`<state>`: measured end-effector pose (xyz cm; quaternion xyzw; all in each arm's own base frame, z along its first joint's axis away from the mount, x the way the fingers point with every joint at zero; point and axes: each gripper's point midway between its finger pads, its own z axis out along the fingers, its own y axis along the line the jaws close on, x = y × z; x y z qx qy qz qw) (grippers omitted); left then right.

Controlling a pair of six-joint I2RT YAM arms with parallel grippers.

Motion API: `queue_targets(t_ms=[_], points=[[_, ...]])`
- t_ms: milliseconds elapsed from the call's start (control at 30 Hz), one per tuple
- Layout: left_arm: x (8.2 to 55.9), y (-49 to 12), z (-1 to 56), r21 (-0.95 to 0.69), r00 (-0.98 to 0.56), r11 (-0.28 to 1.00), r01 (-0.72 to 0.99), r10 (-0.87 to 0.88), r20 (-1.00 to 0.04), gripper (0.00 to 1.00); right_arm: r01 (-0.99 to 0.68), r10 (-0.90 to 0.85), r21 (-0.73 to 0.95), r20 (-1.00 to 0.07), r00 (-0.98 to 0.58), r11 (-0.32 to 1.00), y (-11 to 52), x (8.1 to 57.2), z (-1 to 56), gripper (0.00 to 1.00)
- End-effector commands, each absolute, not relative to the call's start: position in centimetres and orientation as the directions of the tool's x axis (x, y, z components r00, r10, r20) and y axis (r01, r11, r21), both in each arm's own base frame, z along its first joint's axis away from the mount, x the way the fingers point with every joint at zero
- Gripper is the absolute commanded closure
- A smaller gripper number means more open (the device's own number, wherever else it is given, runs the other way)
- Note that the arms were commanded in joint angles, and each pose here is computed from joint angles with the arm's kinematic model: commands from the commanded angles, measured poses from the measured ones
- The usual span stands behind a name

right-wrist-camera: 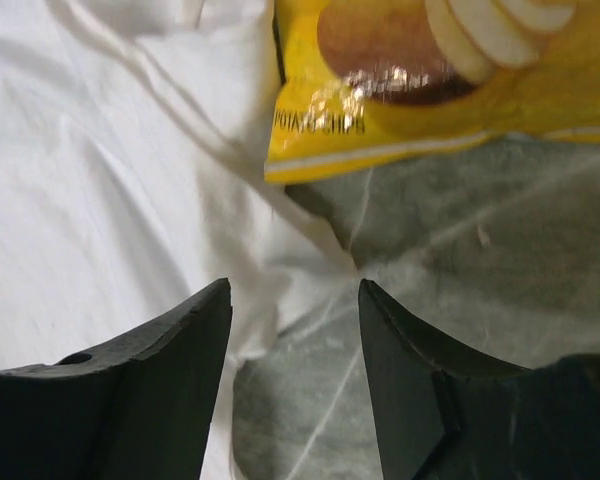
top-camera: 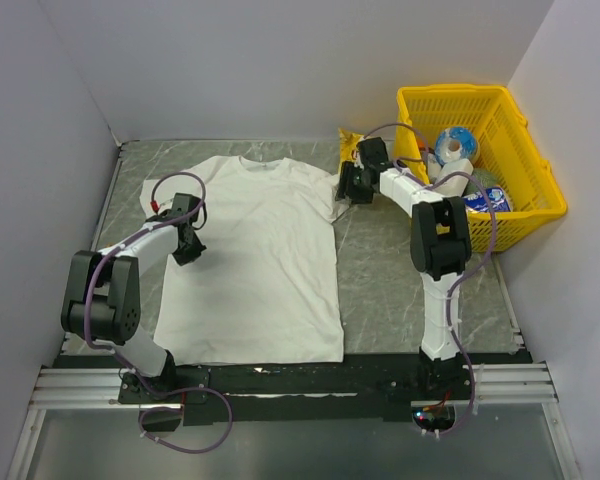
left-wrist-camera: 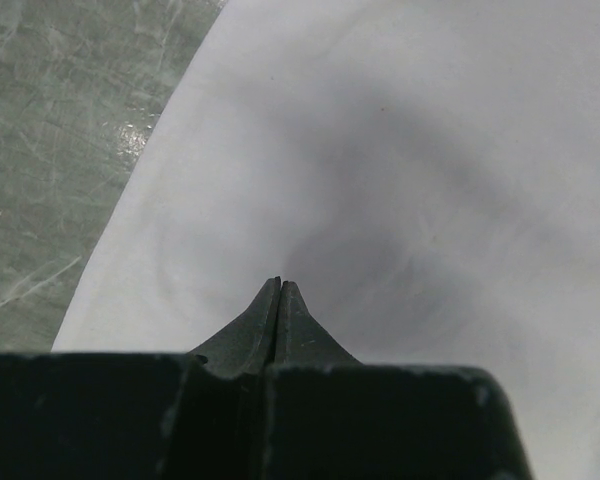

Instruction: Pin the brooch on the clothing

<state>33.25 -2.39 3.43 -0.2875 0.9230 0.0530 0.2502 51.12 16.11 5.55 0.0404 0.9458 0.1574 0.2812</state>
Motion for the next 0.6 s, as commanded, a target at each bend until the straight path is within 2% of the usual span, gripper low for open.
queue_targets(t_ms=[0, 133, 233, 267, 367, 433, 567], points=[[34.0, -2.9, 3.7, -0.062, -0.711, 0.841, -0.537, -0.491, -0.504, 0.99, 0.037, 0.205, 0.321, -0.507, -0.837, 0.946, 15.7, 52.8, 4.5, 0.40], [34.1, -3.2, 4.0, -0.067, -0.713, 0.846, -0.529, -0.486, -0.506, 0.99, 0.057, 0.220, 0.319, -0.502, -0.836, 0.946, 15.7, 53.1, 3.8, 0.45], [34.3, -3.2, 4.1, -0.068, -0.713, 0.849, -0.525, -0.482, -0.510, 0.99, 0.058, 0.214, 0.321, -0.478, -0.852, 0.945, 15.9, 53.0, 3.1, 0.64], [34.3, -3.2, 4.2, -0.066, -0.711, 0.847, -0.527, -0.482, -0.511, 0.99, 0.059, 0.215, 0.322, -0.475, -0.853, 0.945, 15.9, 53.0, 3.1, 0.79], [34.3, -3.3, 4.1, -0.066, -0.715, 0.850, -0.522, -0.479, -0.509, 0.99, 0.059, 0.221, 0.325, -0.488, -0.845, 0.944, 15.9, 52.8, 3.8, 0.92], [34.3, -3.4, 3.8, -0.061, -0.721, 0.853, -0.519, -0.475, -0.505, 0.99, 0.044, 0.221, 0.334, -0.514, -0.829, 0.942, 15.7, 52.4, 5.4, 0.96], [34.2, -3.6, 3.3, -0.055, -0.729, 0.855, -0.515, -0.471, -0.498, 0.99, -0.004, 0.196, 0.337, -0.559, -0.806, 0.941, 15.8, 51.5, 8.9, 0.96]])
